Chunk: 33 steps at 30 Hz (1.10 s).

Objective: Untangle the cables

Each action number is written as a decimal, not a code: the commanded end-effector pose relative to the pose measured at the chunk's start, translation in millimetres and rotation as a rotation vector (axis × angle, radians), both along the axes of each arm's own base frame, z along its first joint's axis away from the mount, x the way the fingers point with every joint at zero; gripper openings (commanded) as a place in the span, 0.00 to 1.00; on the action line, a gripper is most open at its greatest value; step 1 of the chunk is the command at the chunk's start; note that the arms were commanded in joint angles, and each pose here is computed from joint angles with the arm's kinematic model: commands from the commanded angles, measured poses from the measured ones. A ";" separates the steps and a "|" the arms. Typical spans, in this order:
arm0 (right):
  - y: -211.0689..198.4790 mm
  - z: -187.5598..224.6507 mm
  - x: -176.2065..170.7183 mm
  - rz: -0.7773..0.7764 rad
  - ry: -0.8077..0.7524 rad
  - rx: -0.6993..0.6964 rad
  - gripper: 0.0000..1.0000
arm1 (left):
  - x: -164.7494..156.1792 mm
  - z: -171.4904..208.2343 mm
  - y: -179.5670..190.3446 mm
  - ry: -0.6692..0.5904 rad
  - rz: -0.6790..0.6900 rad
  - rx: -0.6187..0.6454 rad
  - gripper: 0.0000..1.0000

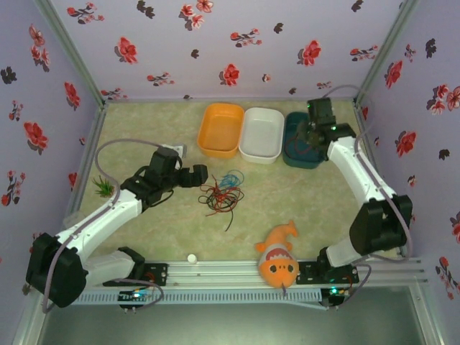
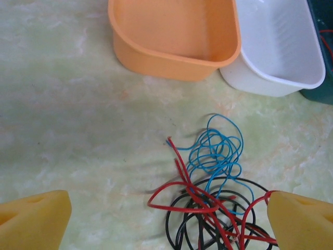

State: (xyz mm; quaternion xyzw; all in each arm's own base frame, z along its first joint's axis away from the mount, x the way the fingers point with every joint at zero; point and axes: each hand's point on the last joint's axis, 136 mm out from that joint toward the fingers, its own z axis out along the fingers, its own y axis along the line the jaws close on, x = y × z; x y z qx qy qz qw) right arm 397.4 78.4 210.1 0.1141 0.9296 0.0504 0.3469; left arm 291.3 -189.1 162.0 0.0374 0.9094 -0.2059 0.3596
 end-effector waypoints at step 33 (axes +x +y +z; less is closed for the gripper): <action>214.3 -108.2 -156.6 0.370 0.471 0.255 0.35 | -12.0 -56.8 -7.1 0.172 0.057 -0.080 0.90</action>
